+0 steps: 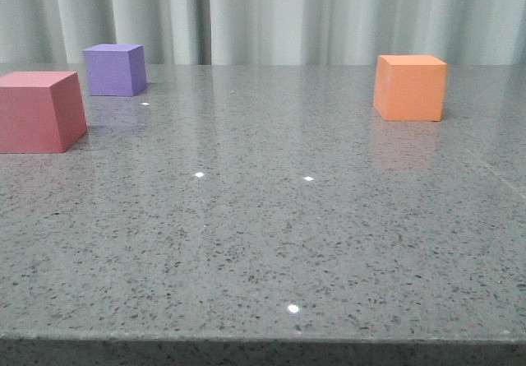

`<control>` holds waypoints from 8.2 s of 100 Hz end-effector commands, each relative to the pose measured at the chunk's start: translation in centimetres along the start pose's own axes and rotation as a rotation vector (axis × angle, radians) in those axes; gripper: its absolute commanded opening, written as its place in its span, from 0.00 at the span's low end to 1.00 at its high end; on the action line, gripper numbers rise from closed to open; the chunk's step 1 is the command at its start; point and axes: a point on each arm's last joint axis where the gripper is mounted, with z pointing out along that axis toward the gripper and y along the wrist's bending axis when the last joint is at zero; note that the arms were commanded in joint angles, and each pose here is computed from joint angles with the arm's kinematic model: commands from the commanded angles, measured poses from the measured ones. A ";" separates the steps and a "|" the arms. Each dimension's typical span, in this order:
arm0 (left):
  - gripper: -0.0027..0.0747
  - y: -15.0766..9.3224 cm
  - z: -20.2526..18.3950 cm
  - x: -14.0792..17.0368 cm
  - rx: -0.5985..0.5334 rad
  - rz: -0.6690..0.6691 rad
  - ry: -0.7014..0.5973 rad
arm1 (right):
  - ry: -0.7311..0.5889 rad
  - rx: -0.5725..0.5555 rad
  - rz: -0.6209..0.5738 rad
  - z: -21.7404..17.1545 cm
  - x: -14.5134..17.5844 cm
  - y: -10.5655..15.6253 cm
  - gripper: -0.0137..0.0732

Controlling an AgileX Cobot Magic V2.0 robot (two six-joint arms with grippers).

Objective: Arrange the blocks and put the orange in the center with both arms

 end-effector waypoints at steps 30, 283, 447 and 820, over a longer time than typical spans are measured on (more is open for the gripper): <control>0.01 0.0 -0.2 0.5 -0.002 -0.003 -0.066 | -0.198 -0.043 -0.028 -0.4 -2.3 0.5 0.08; 0.01 0.0 -0.2 0.5 -0.002 -0.003 -0.066 | 0.775 -0.025 0.006 29.7 -12.6 8.3 0.90; 0.01 0.0 -0.2 0.5 -0.002 -0.003 -0.066 | 0.835 -0.250 0.017 36.0 -8.1 24.3 0.51; 0.01 0.0 -0.2 0.5 -0.002 -0.003 -0.066 | 0.256 0.090 -0.112 5.4 -13.2 1.3 0.08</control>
